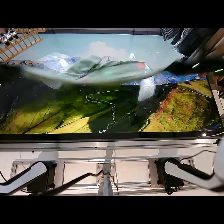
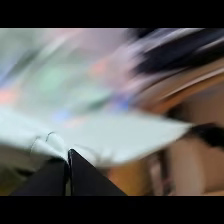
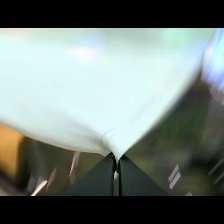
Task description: Fold the clothes and pants, and hang the long-sleeved shirts on hangers.
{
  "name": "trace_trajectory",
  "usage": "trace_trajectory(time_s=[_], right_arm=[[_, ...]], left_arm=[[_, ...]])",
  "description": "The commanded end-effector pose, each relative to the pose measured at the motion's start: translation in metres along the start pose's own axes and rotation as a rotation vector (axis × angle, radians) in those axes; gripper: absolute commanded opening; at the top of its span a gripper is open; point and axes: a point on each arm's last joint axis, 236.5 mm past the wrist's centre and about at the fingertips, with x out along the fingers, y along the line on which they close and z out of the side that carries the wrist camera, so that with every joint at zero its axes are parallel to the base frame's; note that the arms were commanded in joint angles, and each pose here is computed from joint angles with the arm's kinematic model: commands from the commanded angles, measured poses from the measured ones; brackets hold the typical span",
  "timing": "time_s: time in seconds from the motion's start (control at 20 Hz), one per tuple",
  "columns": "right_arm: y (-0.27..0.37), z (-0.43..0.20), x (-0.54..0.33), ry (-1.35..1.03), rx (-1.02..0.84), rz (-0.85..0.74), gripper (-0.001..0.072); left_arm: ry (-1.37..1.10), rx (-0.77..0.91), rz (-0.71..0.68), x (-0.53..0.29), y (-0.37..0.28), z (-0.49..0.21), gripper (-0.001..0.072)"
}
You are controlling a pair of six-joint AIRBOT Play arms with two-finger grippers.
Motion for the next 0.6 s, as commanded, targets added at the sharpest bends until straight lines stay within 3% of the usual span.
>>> trace_trajectory(time_s=[0.0, 0.1, 0.2, 0.4, 0.55], right_arm=[[0.098, 0.089, -0.172, -0.461, -0.302, -0.232, 0.0014], [0.161, 0.108, -0.264, -0.723, -0.448, -0.335, 0.0014], [0.211, 0.109, -0.328, -0.921, -0.547, -0.39, 0.0014], [0.232, 0.114, -0.367, -1.071, -0.594, -0.442, 0.0014], [0.189, 0.13, -0.315, -0.936, -0.523, -0.388, 0.0014]], left_arm=[[-0.499, 0.279, -0.664, -0.135, -0.249, 0.096, 0.0006], [-0.707, 0.382, -0.935, -0.223, -0.341, 0.097, 0.0006], [-0.827, 0.491, -1.022, -0.27, -0.391, 0.083, 0.0006], [-0.881, 0.583, -0.901, -0.271, -0.412, 0.08, 0.0006], [-0.776, 0.546, -0.562, -0.203, -0.347, 0.113, 0.0006]])
